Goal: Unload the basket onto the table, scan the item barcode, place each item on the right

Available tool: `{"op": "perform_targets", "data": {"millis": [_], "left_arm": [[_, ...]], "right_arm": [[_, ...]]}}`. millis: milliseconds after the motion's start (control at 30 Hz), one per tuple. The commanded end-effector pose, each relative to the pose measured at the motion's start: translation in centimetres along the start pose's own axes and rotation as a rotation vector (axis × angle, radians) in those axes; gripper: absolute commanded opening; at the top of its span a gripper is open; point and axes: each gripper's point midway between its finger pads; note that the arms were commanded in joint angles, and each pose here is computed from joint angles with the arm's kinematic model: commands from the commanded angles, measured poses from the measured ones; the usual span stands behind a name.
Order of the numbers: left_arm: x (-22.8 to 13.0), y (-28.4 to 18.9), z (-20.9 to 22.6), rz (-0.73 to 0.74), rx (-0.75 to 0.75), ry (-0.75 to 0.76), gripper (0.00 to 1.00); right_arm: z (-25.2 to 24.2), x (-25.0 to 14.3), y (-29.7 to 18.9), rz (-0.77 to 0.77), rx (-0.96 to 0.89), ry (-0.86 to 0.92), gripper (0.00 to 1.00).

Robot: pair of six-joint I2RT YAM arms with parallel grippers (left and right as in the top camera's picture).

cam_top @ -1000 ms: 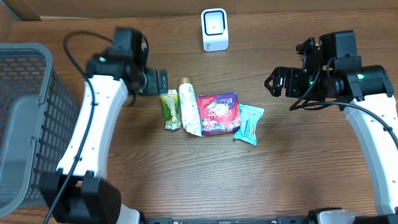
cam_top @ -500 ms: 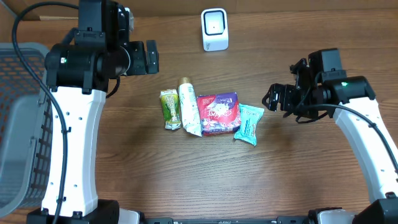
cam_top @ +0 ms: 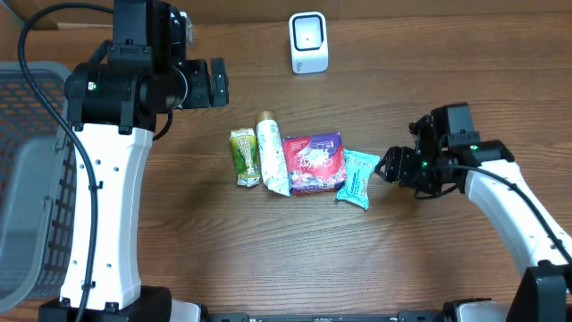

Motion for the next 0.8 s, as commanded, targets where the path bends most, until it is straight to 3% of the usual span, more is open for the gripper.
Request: {"op": "perform_targets", "data": {"millis": [0,400,767], "left_arm": [[0.3,-0.2,0.0,-0.010,0.006,0.010,0.99],[0.3,-0.2,0.0,-0.010,0.006,0.010,1.00],[0.3,-0.2,0.0,-0.010,0.006,0.010,0.99]], "right_arm": [[0.0,-0.8,1.3,0.012,0.059,0.040,0.66],[0.1,-2.6,5.1,0.138,0.148,0.017,0.63],[-0.3,-3.5,7.7,0.199,0.143,0.020,0.40]]}}
Point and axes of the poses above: each gripper's point midway between its finger pads, its own y axis out along the fingers, its own z axis along the line the jaws close on, x = y × z
